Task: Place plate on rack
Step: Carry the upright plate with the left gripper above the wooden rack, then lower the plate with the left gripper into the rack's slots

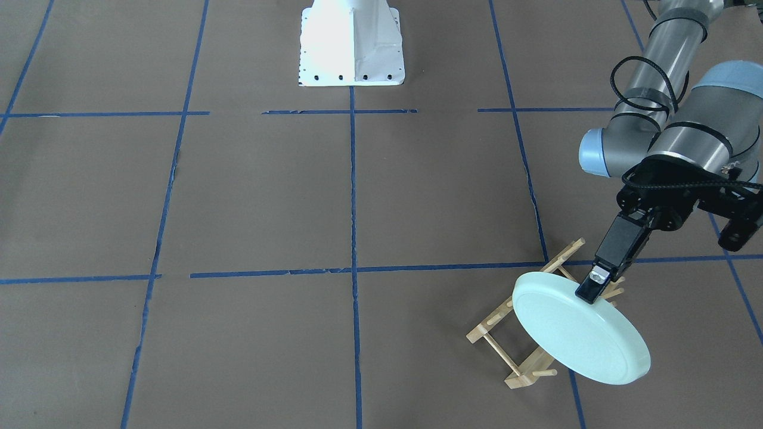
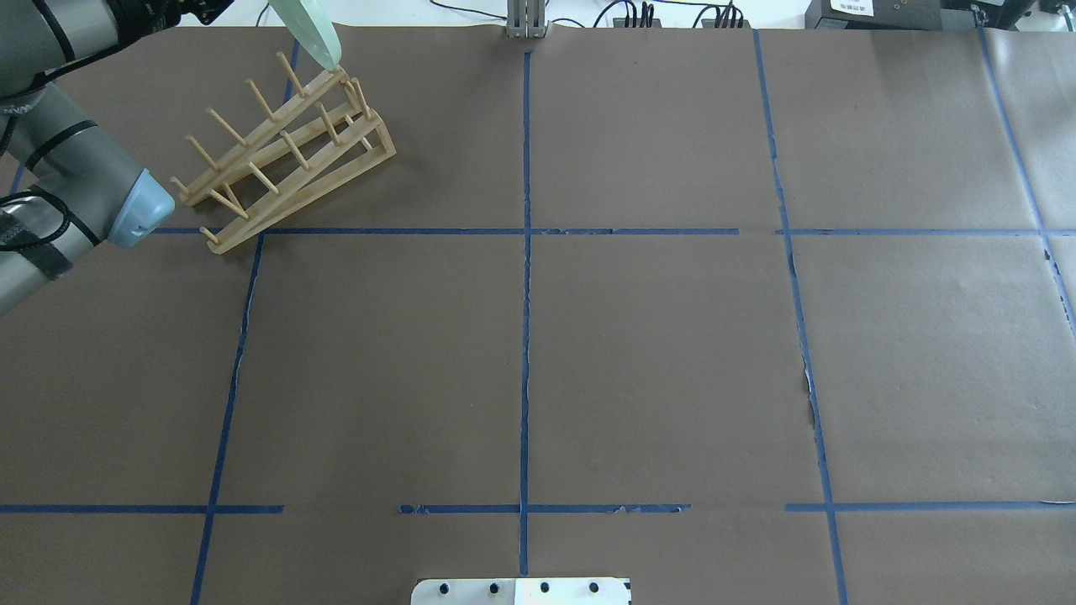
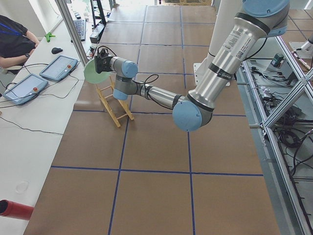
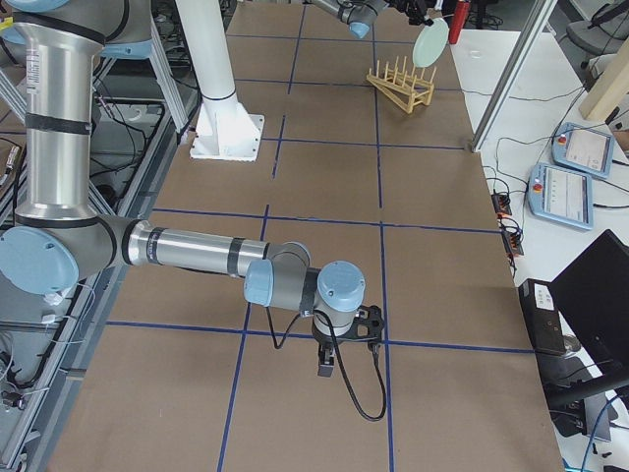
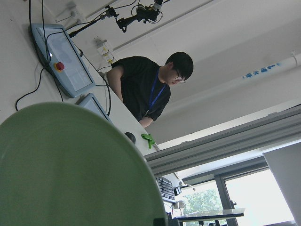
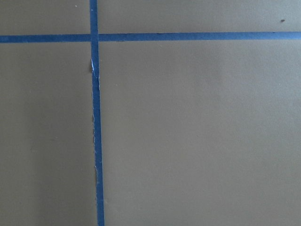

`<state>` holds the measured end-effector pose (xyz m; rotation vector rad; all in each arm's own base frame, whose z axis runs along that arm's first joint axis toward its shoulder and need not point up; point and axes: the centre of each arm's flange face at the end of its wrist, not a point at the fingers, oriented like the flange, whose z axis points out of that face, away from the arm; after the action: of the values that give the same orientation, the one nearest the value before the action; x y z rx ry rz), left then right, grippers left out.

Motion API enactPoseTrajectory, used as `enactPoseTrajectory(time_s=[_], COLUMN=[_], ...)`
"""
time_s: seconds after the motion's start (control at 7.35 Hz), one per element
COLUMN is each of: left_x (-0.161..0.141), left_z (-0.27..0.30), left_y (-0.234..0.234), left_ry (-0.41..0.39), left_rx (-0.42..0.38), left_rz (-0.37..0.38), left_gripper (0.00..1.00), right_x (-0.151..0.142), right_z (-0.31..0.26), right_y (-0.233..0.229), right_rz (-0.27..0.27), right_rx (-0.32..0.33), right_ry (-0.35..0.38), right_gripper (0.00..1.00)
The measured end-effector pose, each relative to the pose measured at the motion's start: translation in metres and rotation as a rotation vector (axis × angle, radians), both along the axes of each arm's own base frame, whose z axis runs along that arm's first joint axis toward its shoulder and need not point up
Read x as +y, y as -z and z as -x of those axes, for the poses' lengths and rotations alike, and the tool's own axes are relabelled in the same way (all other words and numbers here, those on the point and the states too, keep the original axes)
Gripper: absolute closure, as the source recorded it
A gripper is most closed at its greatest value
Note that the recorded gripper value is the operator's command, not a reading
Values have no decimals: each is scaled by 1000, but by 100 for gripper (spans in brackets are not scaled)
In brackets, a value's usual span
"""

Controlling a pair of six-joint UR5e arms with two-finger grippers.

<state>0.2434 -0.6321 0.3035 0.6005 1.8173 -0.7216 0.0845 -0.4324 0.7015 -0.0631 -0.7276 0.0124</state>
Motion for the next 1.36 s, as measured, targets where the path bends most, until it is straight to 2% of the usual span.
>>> enactPoseTrajectory(time_s=[1.36], left_x=[13], left_z=[-55], left_y=[-34], left_ry=[-23], left_rx=[-11], left_rz=[47], left_gripper=[100], right_x=[0], right_z=[0], right_y=[0], right_rz=[0], right_rx=[0], right_ry=[0], right_gripper=[0])
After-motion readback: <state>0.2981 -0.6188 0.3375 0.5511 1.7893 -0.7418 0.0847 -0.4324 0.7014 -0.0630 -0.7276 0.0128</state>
